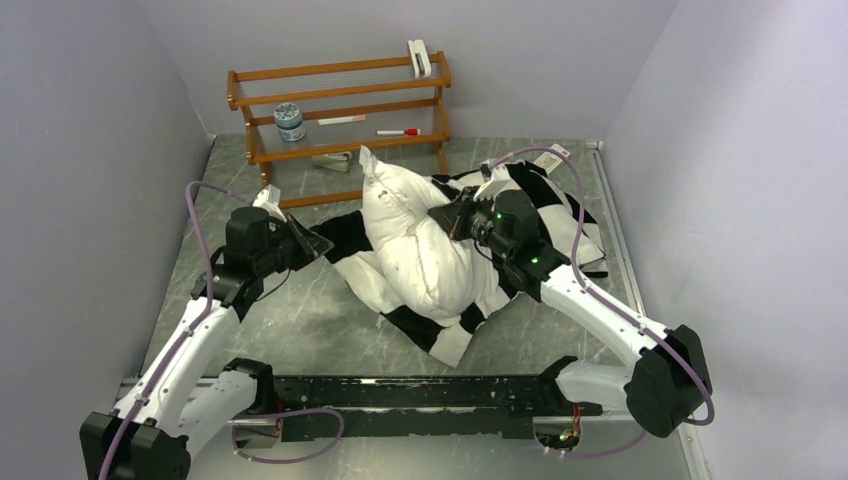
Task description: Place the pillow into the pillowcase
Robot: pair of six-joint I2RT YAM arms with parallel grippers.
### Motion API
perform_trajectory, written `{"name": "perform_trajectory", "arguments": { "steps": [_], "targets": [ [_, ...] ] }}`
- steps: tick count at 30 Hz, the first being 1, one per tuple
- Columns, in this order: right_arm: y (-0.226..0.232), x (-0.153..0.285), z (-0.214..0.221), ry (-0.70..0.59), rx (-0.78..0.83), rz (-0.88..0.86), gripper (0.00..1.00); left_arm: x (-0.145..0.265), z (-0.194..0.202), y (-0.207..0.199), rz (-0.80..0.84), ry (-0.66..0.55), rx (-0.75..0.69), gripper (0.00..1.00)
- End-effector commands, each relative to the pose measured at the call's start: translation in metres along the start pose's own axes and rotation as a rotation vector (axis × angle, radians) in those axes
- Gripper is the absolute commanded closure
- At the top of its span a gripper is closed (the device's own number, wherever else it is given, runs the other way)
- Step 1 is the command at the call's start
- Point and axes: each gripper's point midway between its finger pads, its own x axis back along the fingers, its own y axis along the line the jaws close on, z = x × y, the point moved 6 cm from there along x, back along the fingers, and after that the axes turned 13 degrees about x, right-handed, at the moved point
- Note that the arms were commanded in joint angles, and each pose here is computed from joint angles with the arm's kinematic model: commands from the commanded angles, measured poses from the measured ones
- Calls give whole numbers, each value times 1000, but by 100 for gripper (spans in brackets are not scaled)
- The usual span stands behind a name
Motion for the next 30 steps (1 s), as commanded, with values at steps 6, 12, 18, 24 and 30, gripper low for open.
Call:
{"name": "perform_trajectory", "arguments": {
  "steps": [6, 12, 18, 24, 30],
  "targets": [
    [-59, -1, 43, 124, 45, 294, 100, 42, -45, -76, 115, -149, -50, 95],
    [-31, -8, 22, 60, -67, 116, 100, 1, -8, -18, 80, -9, 18, 95],
    [-19, -13, 16, 0, -181, 60, 100, -46, 2, 36, -92, 70, 8, 95],
    [-16, -22, 32, -6, -258, 71, 100, -84, -2, 63, -206, 135, -12, 69],
    [-17, -33, 16, -28, -238, 97, 100, -65, 8, 79, -292, 137, 4, 40]
  ]
}}
